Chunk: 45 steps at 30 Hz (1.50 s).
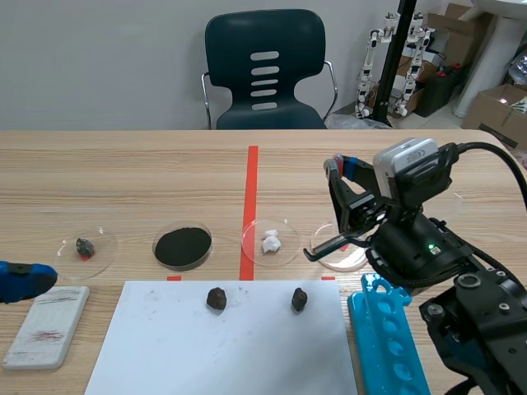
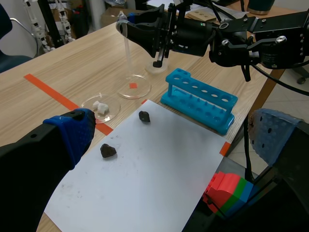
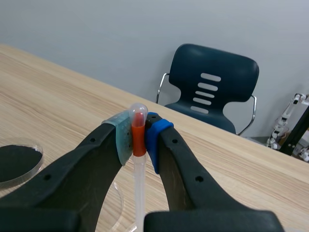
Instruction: Draw acid from the petri dish
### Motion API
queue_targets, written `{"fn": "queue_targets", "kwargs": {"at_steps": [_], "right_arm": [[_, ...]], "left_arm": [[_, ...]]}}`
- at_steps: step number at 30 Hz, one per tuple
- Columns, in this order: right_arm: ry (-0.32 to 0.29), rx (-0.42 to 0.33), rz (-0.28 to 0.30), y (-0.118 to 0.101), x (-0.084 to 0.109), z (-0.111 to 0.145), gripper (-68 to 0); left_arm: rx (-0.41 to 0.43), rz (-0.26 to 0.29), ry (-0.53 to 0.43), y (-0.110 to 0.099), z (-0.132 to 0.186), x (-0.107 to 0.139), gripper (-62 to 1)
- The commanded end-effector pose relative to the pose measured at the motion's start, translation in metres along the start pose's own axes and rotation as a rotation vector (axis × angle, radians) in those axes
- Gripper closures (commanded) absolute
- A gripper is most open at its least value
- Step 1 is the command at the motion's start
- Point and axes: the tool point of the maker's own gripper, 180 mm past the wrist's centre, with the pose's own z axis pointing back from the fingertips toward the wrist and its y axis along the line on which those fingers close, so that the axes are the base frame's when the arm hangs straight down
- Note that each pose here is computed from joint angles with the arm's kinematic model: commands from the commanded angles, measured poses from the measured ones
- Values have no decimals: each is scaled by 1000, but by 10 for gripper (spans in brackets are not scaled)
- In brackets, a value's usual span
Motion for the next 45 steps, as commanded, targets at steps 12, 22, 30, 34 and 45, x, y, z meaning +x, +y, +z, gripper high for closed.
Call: {"fn": "queue_targets", "kwargs": {"at_steps": [12, 22, 30, 34, 45], "right_arm": [[-48, -15, -8, -11, -2, -7, -49], [-44, -18, -33, -11, -12, -7, -49], [-25, -36, -62, -17, -20, 0, -49], [-23, -30, -59, -18, -21, 1, -49], [1, -21, -86, -15, -29, 5, -49]], "left_arm": [[5, 17, -27, -2, 0, 5, -623], [5, 17, -27, -2, 0, 5, -623], [5, 17, -27, -2, 0, 5, -623], [5, 17, -27, -2, 0, 5, -623], [5, 17, -27, -2, 0, 5, -623]]}}
